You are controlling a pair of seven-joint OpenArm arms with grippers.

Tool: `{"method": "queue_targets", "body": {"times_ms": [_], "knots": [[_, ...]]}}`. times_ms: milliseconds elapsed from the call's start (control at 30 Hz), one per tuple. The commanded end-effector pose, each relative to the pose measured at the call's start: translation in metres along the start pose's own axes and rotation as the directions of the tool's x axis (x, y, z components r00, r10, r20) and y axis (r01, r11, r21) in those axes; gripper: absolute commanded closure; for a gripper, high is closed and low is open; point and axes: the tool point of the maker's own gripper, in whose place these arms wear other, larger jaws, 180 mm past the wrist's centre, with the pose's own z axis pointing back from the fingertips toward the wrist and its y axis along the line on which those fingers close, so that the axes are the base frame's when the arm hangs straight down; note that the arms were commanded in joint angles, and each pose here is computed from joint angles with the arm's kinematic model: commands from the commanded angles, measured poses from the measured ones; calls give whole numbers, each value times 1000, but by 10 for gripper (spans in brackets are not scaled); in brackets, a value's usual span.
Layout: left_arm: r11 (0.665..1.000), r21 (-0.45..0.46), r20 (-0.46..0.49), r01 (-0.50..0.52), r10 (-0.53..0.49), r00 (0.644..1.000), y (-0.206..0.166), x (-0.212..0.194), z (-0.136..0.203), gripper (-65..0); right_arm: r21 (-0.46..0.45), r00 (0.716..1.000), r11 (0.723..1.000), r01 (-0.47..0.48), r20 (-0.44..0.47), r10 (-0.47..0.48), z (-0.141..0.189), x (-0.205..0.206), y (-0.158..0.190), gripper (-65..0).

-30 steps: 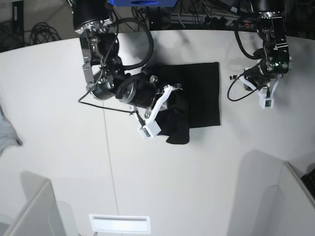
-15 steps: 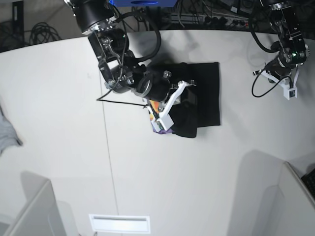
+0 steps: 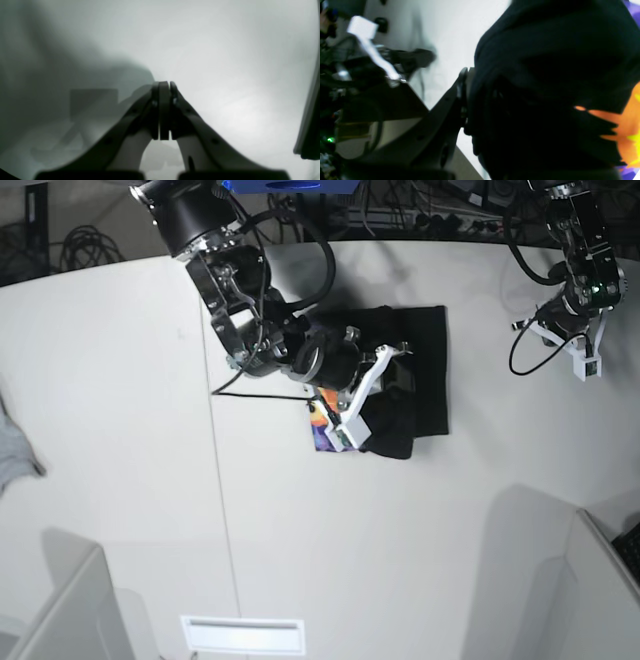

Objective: Fold the T-shirt properly
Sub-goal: 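Lift the end with the right gripper and fold it over onto the strip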

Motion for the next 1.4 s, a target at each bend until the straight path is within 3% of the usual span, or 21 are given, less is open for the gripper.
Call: {"method": "queue_targets", "body": {"times_ms": [0, 267, 600, 633, 767, 833, 1000, 1233, 1367], "knots": [[1000, 4, 40, 11, -11, 999, 3, 13, 5, 0, 19, 999, 1000, -5, 45, 4, 2, 15, 7, 0], [1000, 3, 40, 10, -10, 999, 2, 13, 4, 0, 23, 998, 1000, -1, 57, 0, -1, 23, 12, 0], [1000, 7, 40, 11, -12, 999, 4, 13, 5, 0, 5, 998, 998, 57, 4, -57, -17, 8, 2, 0], [1000, 7, 40, 11, -12, 999, 4, 13, 5, 0, 4, 998, 998, 58, 5, -58, -17, 8, 1, -26], [1000, 7, 40, 11, -12, 999, 4, 13, 5, 0, 4, 998, 998, 58, 6, -58, -16, 8, 1, -252], [1000, 7, 42, 12, -12, 999, 4, 14, 5, 0, 8, 998, 998, 56, 4, -56, -17, 7, 3, -305], [1000, 7, 48, 13, -14, 999, 4, 16, 6, 0, 29, 998, 998, 54, 11, -54, -21, 13, 13, -318], [1000, 7, 51, 15, -15, 999, 4, 16, 7, 0, -9, 996, 997, 75, -43, -76, -36, 7, -4, -314], [1000, 7, 52, 13, -14, 999, 3, 17, 7, 0, 29, 997, 999, 19, -73, -17, -41, 1, 17, -314]]}}
